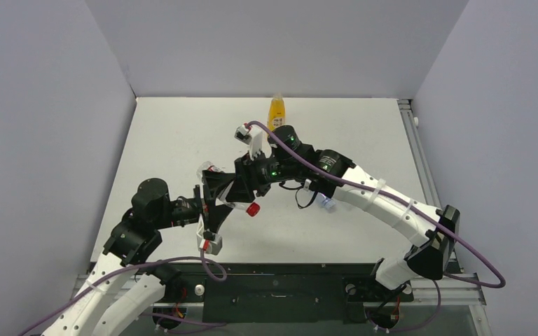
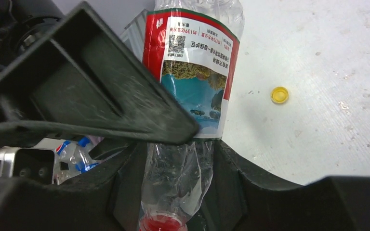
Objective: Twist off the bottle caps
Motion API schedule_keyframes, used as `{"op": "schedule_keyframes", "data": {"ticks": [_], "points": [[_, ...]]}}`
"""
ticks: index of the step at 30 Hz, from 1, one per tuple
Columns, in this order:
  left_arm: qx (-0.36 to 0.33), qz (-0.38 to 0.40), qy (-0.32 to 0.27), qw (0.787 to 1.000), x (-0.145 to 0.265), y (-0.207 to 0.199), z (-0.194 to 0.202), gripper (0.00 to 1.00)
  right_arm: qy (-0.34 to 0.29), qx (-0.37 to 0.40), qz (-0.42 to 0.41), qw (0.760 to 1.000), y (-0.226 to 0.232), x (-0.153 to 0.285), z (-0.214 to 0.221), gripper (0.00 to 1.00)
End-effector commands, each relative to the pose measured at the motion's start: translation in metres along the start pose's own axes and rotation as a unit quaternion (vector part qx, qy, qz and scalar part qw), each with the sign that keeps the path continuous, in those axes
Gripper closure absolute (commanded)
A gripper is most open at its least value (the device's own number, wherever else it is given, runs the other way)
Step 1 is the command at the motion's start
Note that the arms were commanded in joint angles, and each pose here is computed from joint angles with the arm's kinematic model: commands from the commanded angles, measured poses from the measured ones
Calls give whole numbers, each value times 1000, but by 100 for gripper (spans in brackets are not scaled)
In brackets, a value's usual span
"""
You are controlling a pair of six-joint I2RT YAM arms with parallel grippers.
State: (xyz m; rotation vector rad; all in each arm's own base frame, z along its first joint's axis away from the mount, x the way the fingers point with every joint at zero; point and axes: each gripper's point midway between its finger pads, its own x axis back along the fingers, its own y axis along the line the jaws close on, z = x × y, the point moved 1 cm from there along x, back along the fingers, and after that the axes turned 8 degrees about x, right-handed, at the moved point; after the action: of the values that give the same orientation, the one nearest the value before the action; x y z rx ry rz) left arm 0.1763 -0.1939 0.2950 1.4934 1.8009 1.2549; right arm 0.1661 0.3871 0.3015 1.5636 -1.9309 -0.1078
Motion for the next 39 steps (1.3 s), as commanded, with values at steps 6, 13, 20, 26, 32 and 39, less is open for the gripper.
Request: {"op": "schedule_keyframes", "data": {"ticks": [6,13,20,26,32,39], "points": [[-15,-1,4,1000,-3,15,-4,29,12,41,1,999,18,-4,-17,62],[-2,-36,8,999,-2,25,-2,64,-3,56,62,997,6,12,-32,36],[124,-105,22,986,-3,41,9,71,-120,50,184,974,-11,63,-90,19],[359,-191,36,913,-4,62,24,72,-252,20,240,937,-8,99,-136,17],[502,-246,18,829,-7,83,25,77,-300,7,257,918,-3,100,-155,19],[550,-281,-24,786,-4,103,15,81,-288,3,291,912,-10,85,-152,26]]}}
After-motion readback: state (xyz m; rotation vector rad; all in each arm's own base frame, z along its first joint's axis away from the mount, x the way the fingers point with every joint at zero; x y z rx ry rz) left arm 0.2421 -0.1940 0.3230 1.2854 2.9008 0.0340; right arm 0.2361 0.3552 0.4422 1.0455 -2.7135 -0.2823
